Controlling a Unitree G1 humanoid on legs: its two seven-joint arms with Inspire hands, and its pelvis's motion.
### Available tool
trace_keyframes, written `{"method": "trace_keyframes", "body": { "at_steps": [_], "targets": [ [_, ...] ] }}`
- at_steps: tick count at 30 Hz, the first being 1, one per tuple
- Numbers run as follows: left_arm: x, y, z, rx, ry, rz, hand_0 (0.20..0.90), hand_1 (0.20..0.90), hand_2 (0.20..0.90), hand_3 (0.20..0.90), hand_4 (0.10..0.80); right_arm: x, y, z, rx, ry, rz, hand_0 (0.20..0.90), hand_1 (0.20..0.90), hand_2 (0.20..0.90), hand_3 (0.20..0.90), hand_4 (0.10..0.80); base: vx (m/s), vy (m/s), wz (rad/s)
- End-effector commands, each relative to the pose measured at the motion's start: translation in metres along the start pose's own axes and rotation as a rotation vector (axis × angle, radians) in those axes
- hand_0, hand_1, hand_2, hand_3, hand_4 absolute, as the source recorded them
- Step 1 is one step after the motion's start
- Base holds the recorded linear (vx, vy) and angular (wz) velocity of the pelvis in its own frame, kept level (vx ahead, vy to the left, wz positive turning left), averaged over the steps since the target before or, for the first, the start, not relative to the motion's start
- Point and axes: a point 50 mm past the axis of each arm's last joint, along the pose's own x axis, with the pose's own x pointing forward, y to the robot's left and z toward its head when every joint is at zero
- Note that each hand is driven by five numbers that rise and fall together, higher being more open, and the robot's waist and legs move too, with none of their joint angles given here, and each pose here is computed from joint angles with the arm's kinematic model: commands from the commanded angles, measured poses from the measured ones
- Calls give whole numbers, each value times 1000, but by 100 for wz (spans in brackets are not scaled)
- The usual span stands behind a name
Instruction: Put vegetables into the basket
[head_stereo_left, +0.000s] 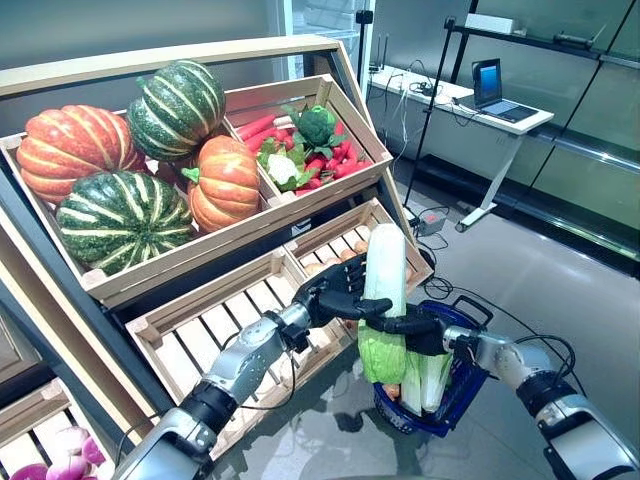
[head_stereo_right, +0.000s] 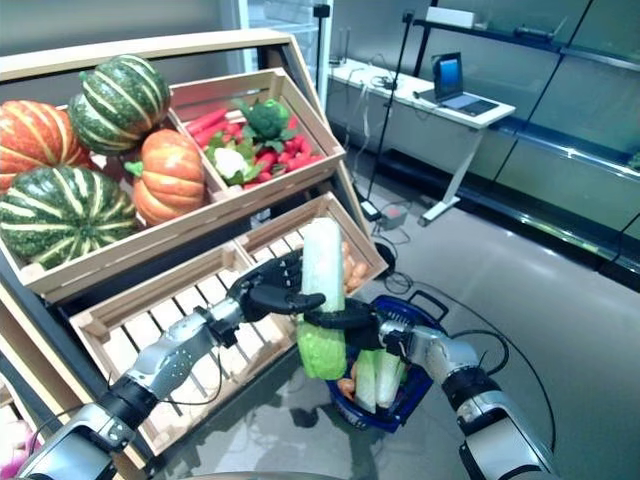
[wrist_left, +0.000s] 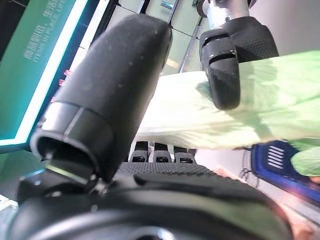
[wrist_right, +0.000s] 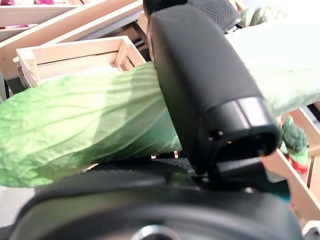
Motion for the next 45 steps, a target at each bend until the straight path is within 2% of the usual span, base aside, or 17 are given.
{"method": "trace_keyframes", "body": {
  "at_steps": [1,8,13,19,22,27,29,32,35,45],
  "targets": [
    [-2,10,62,74,-275,-32,900,900,900,900,800,-65,-62,41,100,-279,-360,300,300,300,300,400,0,0,0],
    [-19,32,45,40,-267,110,900,900,900,900,800,-101,-94,7,261,-291,-582,300,300,300,300,400,6,-11,2],
    [-27,41,42,77,-256,175,900,900,900,900,800,-135,-114,-15,373,-292,-810,300,300,300,300,400,16,-15,0],
    [-33,46,42,75,-257,223,900,900,900,900,800,-149,-120,-18,430,-359,-932,300,300,300,300,400,45,-26,2],
    [-36,47,42,80,-254,253,900,900,900,900,800,-146,-119,-14,443,-414,-925,300,300,300,300,400,67,-48,3],
    [-34,42,59,135,-309,243,900,900,900,900,800,-125,-111,13,414,-528,-882,300,300,300,300,400,-135,-59,2],
    [-28,40,75,190,-362,253,900,900,900,900,800,-115,-104,38,380,-583,-839,300,300,300,300,400,-345,-60,15],
    [-24,36,102,306,-440,257,900,900,900,900,800,-116,-97,75,320,-654,-817,300,300,300,300,400,-369,-38,17],
    [-22,32,117,312,-486,248,900,900,900,900,800,-125,-93,100,302,-727,-818,300,300,300,300,400,-302,19,21],
    [-13,25,99,229,-479,233,900,900,900,900,800,-140,-75,160,275,-853,-806,300,300,300,300,400,-103,30,21]
  ]
}}
